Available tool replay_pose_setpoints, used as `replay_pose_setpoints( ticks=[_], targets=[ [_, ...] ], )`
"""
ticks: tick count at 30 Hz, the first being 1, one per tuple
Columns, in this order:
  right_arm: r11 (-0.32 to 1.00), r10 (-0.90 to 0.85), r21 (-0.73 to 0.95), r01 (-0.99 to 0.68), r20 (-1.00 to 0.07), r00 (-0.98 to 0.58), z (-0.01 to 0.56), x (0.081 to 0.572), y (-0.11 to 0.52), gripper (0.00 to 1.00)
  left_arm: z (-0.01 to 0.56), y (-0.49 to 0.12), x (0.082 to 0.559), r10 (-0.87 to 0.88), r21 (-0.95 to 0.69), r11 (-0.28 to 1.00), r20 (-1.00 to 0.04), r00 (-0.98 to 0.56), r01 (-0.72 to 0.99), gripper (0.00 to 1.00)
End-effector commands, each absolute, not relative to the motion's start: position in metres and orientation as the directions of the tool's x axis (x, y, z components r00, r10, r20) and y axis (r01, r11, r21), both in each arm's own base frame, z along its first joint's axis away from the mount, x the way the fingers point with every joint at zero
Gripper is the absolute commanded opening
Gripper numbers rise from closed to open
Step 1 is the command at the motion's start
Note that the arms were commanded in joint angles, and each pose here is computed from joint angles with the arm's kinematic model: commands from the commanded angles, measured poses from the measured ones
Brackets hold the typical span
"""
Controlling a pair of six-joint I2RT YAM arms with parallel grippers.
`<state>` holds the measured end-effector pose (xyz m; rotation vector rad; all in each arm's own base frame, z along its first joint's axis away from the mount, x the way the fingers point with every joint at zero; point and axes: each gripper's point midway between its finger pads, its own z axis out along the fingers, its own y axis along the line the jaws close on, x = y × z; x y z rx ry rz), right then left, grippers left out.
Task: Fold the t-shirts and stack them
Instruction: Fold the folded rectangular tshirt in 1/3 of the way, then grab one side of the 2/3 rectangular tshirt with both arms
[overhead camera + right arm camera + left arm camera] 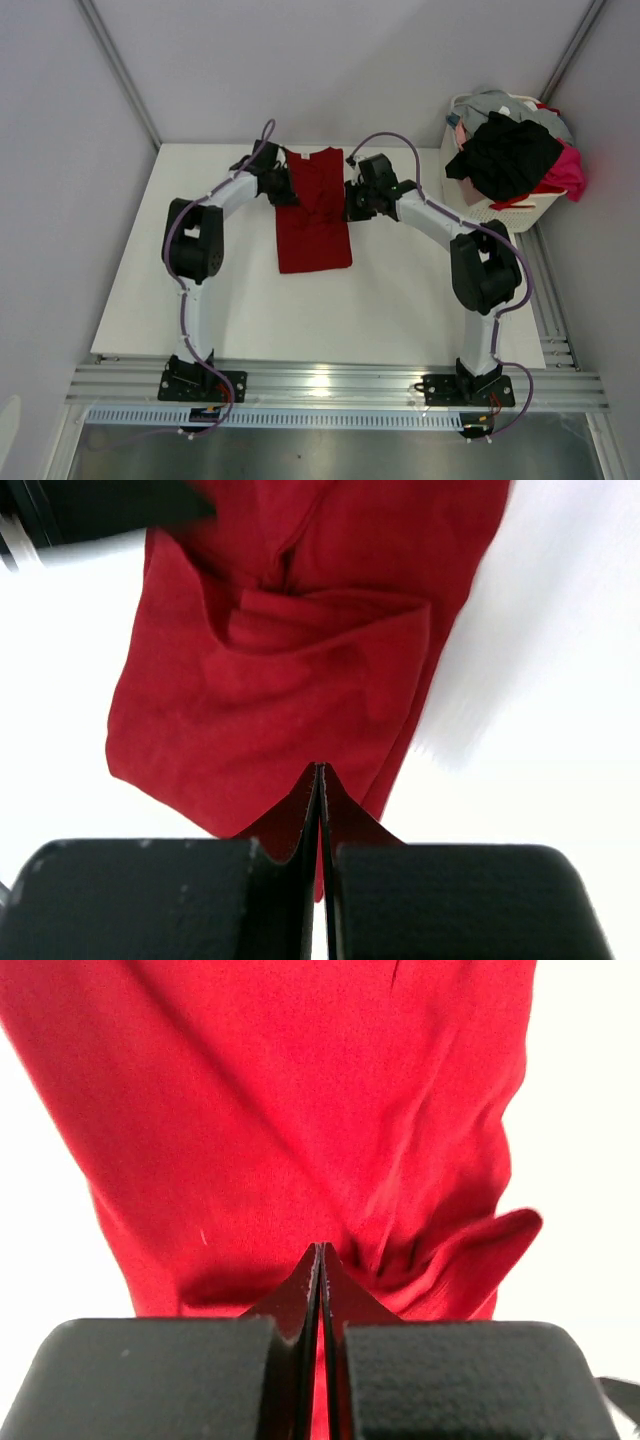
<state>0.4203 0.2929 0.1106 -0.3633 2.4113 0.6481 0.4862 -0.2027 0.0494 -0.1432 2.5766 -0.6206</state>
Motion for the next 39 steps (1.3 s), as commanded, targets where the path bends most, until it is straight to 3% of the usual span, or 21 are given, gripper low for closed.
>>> replay_pose_setpoints(
  ticks=[1, 6, 7, 8, 9, 10, 11, 13, 14, 16, 17, 18, 19, 24, 30, 39],
  targets=[
    [0.828, -0.069, 0.361, -0.429, -0.694, -0.717, 0.15, 0.418, 0.299, 0.0, 0.083, -0.19, 0.527, -0.247, -0.444, 0.896, -0.505, -0.827, 0.004, 0.0],
    [0.835, -0.082, 0.361, -0.416, -0.664, -0.743, 0.136, 0.413, 0.301, 0.0, 0.085, -0.169, 0.532, -0.238, -0.42, 0.907, -0.483, -0.843, -0.016, 0.01],
    [0.835, -0.086, 0.36, -0.417, -0.662, -0.744, 0.136, 0.412, 0.302, 0.01, 0.108, -0.167, 0.529, -0.237, -0.427, 0.904, -0.515, -0.824, 0.007, 0.05],
    [0.838, -0.094, 0.356, -0.413, -0.652, -0.752, 0.135, 0.409, 0.299, 0.08, 0.121, -0.164, 0.526, -0.221, -0.424, 0.905, -0.54, -0.812, 0.035, 0.11],
    [0.844, -0.1, 0.346, -0.409, -0.648, -0.755, 0.134, 0.407, 0.296, 0.12, 0.127, -0.16, 0.516, -0.207, -0.413, 0.91, -0.547, -0.811, 0.046, 0.26],
    [0.849, -0.1, 0.342, -0.402, -0.643, -0.759, 0.133, 0.406, 0.293, 0.2, 0.154, -0.156, 0.504, -0.196, -0.405, 0.912, -0.583, -0.789, 0.072, 0.77],
    [0.859, -0.107, 0.336, -0.388, -0.623, -0.775, 0.128, 0.399, 0.285, 0.43, 0.165, -0.15, 0.496, -0.178, -0.381, 0.921, -0.603, -0.778, 0.085, 0.88],
    [0.868, -0.112, 0.33, -0.372, -0.599, -0.793, 0.122, 0.39, 0.278, 0.6, 0.169, -0.147, 0.468, -0.169, -0.386, 0.918, -0.59, -0.789, 0.092, 0.99],
    [0.875, -0.124, 0.324, -0.36, -0.57, -0.812, 0.109, 0.379, 0.271, 0.69, 0.181, -0.145, 0.445, -0.185, -0.402, 0.911, -0.592, -0.784, 0.088, 1.0],
    [0.873, -0.127, 0.332, -0.359, -0.556, -0.822, 0.107, 0.368, 0.266, 0.76, 0.168, -0.149, 0.411, -0.195, -0.444, 0.892, -0.553, -0.81, 0.089, 0.99],
    [0.875, -0.137, 0.331, -0.353, -0.529, -0.837, 0.096, 0.357, 0.262, 0.77, 0.185, -0.151, 0.402, -0.227, -0.473, 0.876, -0.576, -0.785, 0.094, 0.99],
    [0.876, -0.139, 0.331, -0.351, -0.524, -0.84, 0.095, 0.353, 0.26, 0.77, 0.148, -0.15, 0.373, -0.222, -0.471, 0.881, -0.501, -0.837, 0.049, 0.99],
    [0.877, -0.145, 0.329, -0.35, -0.513, -0.846, 0.09, 0.348, 0.259, 0.77, 0.144, -0.15, 0.364, -0.231, -0.477, 0.878, -0.491, -0.84, 0.037, 0.97],
    [0.858, -0.146, 0.379, -0.347, -0.468, -0.872, 0.067, 0.33, 0.263, 0.71, 0.096, -0.163, 0.317, -0.281, -0.551, 0.834, -0.382, -0.881, -0.027, 0.83],
    [0.848, -0.14, 0.405, -0.341, -0.449, -0.882, 0.049, 0.326, 0.27, 0.63, 0.078, -0.181, 0.309, -0.246, -0.558, 0.83, -0.355, -0.902, -0.006, 0.69],
    [0.823, -0.13, 0.447, -0.349, -0.45, -0.884, 0.034, 0.332, 0.282, 0.53, 0.04, -0.185, 0.306, -0.244, -0.536, 0.843, -0.303, -0.921, -0.047, 0.55]
  ],
)
